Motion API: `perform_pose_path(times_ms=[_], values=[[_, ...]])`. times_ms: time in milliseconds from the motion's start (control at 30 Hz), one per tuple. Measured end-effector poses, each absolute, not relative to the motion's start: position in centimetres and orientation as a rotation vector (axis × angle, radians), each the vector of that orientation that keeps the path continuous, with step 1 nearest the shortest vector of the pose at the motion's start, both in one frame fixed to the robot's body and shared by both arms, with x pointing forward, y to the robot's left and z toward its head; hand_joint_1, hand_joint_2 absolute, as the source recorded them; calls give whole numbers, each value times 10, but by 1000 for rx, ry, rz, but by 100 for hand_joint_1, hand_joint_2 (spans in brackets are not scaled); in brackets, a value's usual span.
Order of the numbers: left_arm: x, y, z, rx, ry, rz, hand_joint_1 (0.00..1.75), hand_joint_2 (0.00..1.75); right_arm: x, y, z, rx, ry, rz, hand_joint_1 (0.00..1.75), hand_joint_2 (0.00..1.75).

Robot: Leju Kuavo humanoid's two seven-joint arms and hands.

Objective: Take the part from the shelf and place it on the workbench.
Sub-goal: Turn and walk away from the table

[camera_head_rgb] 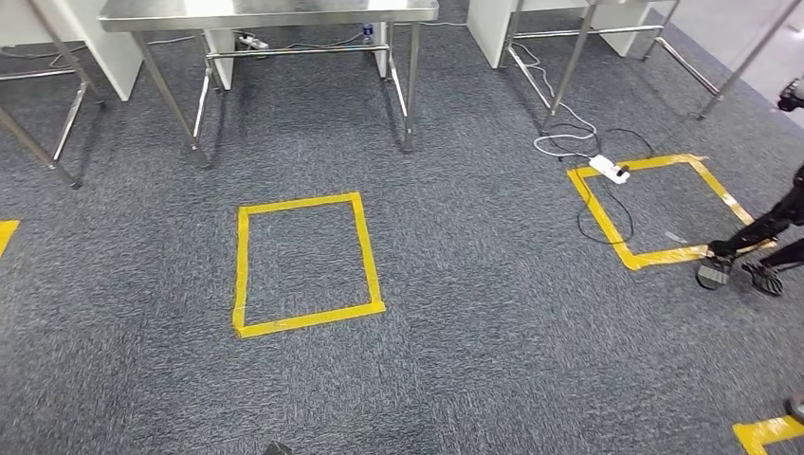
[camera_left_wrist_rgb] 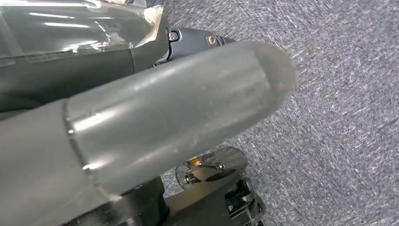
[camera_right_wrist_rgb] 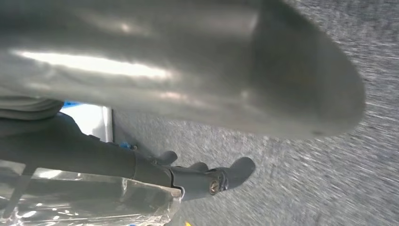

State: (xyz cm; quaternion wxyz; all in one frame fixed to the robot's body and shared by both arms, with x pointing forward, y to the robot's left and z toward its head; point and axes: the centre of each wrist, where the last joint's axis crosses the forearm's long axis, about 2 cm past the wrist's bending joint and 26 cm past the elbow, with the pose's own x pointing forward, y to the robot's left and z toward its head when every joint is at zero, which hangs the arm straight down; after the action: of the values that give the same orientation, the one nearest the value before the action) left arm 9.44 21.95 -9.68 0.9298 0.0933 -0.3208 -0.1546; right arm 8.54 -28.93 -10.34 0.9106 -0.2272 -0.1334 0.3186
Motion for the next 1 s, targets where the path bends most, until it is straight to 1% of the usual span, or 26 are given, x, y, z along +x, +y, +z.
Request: perform_pose_path(times_ms=[400,1000], values=[[92,219,-97,202,-650,-315,0,0,87,-289,-103,-465,-279,662,0,0],[89,214,-97,189,-643,-327,0,0,76,-294,-105,-463,-263,655,0,0]])
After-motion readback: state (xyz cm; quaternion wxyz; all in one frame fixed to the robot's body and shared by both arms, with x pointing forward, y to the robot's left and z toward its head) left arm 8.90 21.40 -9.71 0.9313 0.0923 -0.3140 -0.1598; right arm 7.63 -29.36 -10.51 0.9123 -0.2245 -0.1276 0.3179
